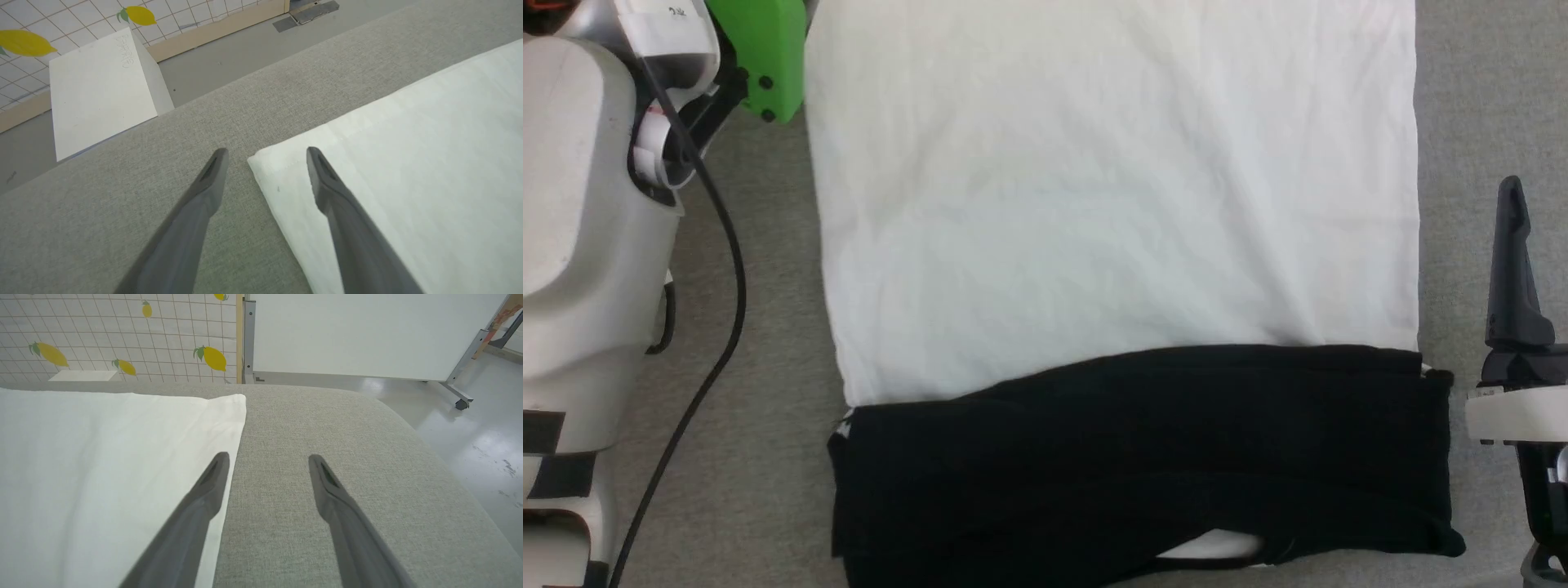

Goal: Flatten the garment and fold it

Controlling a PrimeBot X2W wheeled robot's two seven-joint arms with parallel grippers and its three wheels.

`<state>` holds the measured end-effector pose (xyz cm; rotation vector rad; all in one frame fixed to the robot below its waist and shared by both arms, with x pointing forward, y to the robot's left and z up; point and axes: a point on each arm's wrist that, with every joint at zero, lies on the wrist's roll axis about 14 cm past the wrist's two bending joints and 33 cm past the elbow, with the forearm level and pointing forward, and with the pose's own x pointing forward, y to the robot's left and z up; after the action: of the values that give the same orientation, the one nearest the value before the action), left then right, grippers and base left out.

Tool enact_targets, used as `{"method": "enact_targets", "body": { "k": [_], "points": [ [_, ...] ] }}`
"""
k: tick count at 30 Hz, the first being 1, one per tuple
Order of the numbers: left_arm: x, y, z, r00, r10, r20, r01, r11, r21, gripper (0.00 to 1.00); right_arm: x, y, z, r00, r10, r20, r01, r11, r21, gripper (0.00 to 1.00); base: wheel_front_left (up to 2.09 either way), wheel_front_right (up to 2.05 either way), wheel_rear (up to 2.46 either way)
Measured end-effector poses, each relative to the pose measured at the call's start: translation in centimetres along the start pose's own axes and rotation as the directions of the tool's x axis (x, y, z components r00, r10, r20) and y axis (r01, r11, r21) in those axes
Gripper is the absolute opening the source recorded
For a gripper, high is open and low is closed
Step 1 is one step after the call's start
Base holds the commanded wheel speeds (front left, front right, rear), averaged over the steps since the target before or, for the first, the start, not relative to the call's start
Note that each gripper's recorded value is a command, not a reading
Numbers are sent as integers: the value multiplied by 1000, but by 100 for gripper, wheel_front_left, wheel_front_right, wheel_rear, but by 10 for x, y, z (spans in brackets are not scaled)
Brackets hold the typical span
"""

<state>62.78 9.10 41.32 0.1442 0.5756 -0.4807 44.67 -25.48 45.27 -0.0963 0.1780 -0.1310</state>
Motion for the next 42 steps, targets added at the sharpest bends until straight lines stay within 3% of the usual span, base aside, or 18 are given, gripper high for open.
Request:
{"method": "enact_targets", "body": {
  "k": [5, 6, 7, 15, 21, 25, 29, 33, 38, 42],
  "points": [
    [21, 0, -31, 996, -7, -94, 3, 999, -38, 100, 0, -9, -15, 999, -27, -40, 26, 1000, -13, 100, 0, 0, 0],
    [24, 0, -34, 995, -4, -101, -1, 999, -45, 63, 1, -11, -16, 998, -32, -44, 32, 999, -17, 100, 0, 0, 0],
    [27, -1, -36, 995, -7, -102, 2, 999, -49, 0, 1, -13, -17, 998, -37, -46, 36, 999, -21, 100, 0, 0, 0],
    [32, -6, -30, 998, -33, -62, 27, 995, -93, 0, 12, -12, 2, 1000, -28, 8, 29, 998, -62, 100, 0, 0, 0],
    [19, -3, -28, 999, -10, -44, 5, 994, -110, 0, 47, -8, 102, 966, 96, 242, -54, 983, -175, 100, 0, 0, 0],
    [12, -1, -24, 1000, 1, -29, -4, 994, -113, 0, 79, -1, 144, 954, 161, 253, -120, 978, -171, 100, 0, 0, 0],
    [8, -2, -24, 1000, 4, -16, -6, 993, -118, 0, 118, 2, 133, 980, 177, 90, -165, 979, -119, 100, 0, 0, 0],
    [9, -4, -29, 1000, -1, -13, -1, 993, -122, 0, 150, -1, 99, 983, 152, -105, -159, 985, -63, 100, 0, 0, 0],
    [12, -4, -34, 1000, -3, -11, 1, 991, -131, 0, 172, 13, 36, 930, 146, -337, -159, 987, -11, 100, 0, 0, 0],
    [13, -4, -36, 1000, -1, -7, 0, 991, -133, 0, 177, 29, 0, 883, 171, -438, -187, 982, 7, 100, 0, 0, 0]
  ]
}}
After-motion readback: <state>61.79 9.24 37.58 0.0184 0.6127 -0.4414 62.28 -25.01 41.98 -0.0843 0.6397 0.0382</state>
